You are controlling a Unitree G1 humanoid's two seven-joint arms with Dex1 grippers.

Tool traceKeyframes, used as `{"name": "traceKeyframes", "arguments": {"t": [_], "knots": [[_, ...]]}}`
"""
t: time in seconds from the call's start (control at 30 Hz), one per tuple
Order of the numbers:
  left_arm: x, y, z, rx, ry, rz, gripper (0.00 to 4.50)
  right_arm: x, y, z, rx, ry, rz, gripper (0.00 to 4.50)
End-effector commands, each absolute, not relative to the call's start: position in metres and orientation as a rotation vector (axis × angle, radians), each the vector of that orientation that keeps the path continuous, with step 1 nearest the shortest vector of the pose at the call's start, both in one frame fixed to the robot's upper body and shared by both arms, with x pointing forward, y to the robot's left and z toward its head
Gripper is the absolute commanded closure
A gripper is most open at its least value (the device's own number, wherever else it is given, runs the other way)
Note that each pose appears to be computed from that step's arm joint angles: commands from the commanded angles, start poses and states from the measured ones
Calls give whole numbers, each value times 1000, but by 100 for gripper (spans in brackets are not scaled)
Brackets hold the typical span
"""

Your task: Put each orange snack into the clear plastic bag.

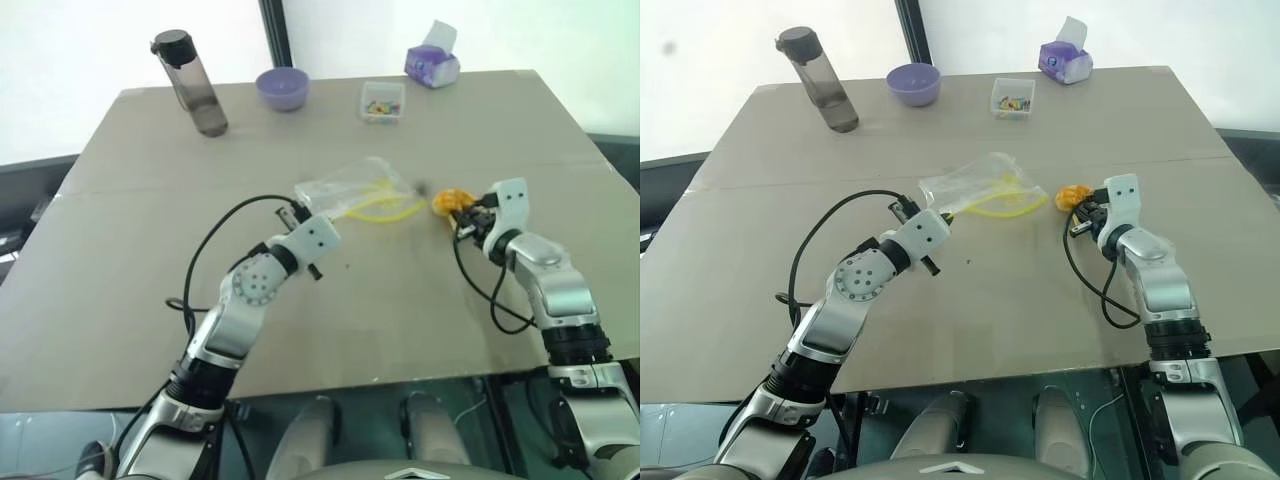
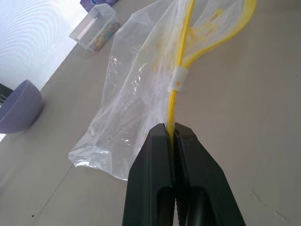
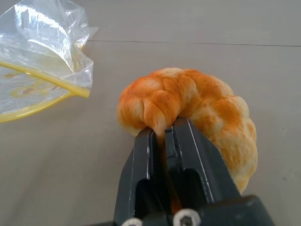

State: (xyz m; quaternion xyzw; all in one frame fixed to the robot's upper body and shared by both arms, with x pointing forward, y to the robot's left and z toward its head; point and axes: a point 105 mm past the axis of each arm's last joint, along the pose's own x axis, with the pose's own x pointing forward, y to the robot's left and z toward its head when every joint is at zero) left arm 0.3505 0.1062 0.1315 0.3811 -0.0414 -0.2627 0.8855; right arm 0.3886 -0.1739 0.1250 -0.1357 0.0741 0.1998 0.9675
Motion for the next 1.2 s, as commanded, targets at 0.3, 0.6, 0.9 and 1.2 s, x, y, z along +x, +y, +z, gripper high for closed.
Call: {"name": "traceKeyframes", "arguments": {"t": [0.3,0.6,0.9,1.2], "knots": [[352,105,141,809,-121,-535,450,340,-146,189,-208,-82,792,448],[352,102,140,806,-121,-541,450,352,-150,196,-214,-96,711,448],[351,103,138,805,-115,-540,450,345,-166,213,-139,-132,701,448],[353,96,139,801,-125,-558,450,318,-111,179,-205,2,965,448]]}}
